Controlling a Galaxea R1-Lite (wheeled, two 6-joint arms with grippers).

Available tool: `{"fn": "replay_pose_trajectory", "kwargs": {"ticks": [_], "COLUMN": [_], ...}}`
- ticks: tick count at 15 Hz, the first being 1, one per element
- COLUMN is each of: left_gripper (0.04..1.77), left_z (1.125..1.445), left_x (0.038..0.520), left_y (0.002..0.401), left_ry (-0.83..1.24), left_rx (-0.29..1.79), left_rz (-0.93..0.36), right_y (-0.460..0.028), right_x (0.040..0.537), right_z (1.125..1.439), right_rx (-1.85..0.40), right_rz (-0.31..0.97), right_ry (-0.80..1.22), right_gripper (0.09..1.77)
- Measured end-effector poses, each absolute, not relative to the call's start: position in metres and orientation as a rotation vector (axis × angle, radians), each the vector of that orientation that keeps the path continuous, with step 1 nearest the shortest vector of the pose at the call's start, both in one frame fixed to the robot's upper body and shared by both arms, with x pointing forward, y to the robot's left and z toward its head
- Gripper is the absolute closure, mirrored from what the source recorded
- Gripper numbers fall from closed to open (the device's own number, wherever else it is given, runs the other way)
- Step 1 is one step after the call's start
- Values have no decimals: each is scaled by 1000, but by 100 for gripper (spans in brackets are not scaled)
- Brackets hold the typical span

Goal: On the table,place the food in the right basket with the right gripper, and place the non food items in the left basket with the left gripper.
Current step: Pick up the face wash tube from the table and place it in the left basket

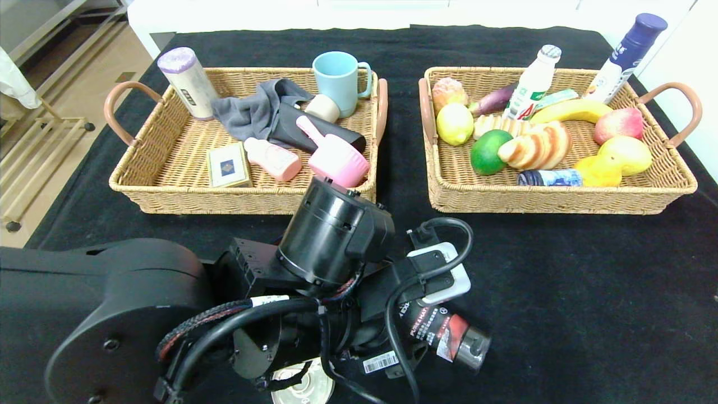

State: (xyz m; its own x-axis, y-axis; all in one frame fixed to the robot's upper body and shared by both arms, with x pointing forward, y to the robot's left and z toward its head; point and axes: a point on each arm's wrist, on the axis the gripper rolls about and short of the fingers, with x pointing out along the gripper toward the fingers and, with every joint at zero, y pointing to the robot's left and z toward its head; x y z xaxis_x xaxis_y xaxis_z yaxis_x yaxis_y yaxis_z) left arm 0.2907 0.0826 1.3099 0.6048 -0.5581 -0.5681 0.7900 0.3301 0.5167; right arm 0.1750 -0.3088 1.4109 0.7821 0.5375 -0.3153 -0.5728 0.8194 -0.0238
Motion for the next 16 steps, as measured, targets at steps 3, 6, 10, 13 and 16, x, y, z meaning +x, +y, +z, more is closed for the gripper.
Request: {"fn": "replay_pose_trajectory", "kwargs": {"ticks": [3, 6, 10, 13, 16], "left_gripper": [9, 9, 9, 9, 9], "left_z": [1309, 1305, 1298, 1294, 1289], "left_x": [291, 289, 287, 287, 289], "left_y": [76, 72, 68, 65, 62], "left_ry": [276, 274, 276, 254, 254], "left_rx": [837, 843, 848, 837, 837], "left_rz": [-913, -927, -947, -956, -962], "right_y": [-310, -310, -311, -311, -311], "right_x": [174, 172, 171, 171, 171], "right_z": [1412, 1414, 1414, 1414, 1414], "right_rx": [-119, -118, -119, -119, -118], "right_rz": [592, 589, 588, 588, 585], "right_ry": [297, 292, 287, 283, 282], "right_gripper": [15, 15, 15, 15, 15]}}
